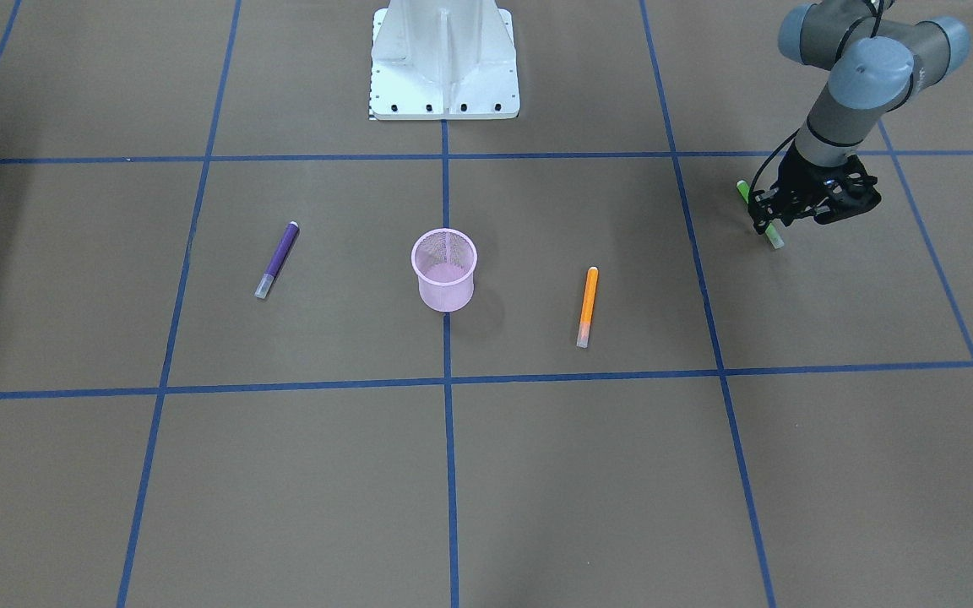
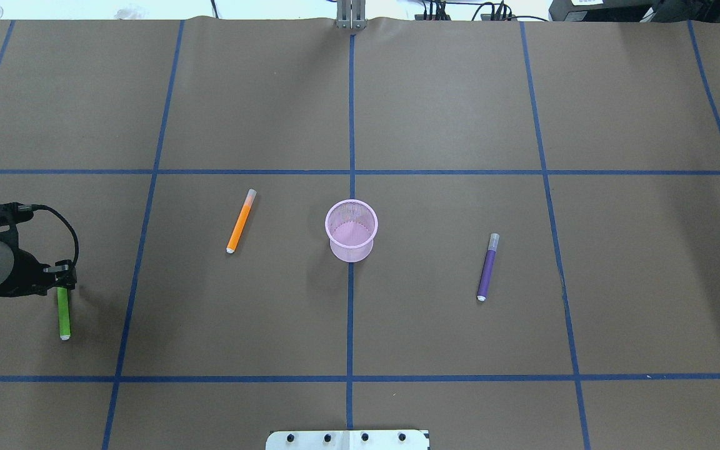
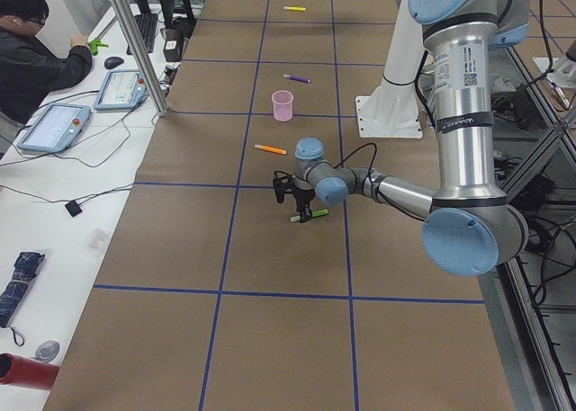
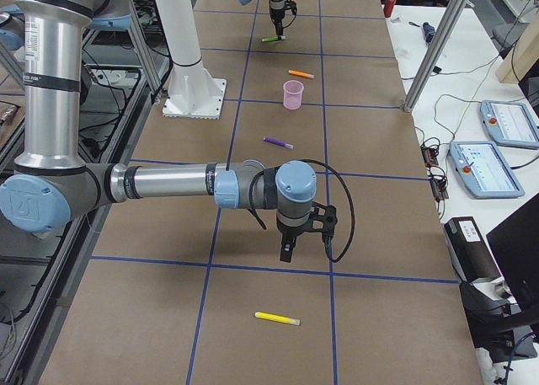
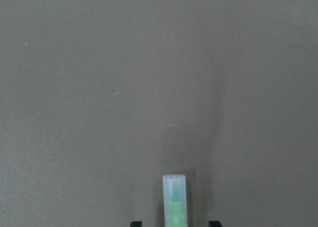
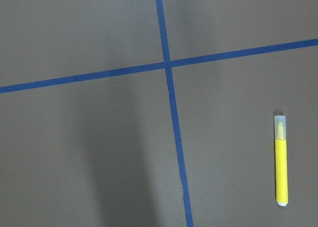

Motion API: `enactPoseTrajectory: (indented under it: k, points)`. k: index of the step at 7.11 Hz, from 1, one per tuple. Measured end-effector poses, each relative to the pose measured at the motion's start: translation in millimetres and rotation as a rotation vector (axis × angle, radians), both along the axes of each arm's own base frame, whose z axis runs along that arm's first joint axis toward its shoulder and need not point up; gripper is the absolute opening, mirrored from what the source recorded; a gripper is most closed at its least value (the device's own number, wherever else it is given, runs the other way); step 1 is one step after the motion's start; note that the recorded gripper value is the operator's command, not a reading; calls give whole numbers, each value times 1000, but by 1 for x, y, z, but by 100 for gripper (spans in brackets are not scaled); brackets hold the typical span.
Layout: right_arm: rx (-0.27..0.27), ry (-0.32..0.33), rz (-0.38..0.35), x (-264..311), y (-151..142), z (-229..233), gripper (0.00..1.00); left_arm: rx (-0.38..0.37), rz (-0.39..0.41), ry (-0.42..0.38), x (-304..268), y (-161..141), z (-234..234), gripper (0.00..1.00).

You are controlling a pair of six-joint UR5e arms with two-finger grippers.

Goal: Collect pens into pen holder
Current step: 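Lift the green marker upright with the left gripper, away from the robot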

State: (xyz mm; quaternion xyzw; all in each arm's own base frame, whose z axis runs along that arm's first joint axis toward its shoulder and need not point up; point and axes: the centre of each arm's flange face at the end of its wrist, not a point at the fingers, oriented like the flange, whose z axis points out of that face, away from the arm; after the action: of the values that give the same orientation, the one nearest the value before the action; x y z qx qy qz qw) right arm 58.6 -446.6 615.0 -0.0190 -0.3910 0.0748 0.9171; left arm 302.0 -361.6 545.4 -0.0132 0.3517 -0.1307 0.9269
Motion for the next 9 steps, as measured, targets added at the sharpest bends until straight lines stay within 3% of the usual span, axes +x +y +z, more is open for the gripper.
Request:
enactPoseTrajectory:
  k: [9]
  points:
    - [-2, -16, -1, -1, 0, 0, 100, -6, 0, -7, 3, -3, 5, 43]
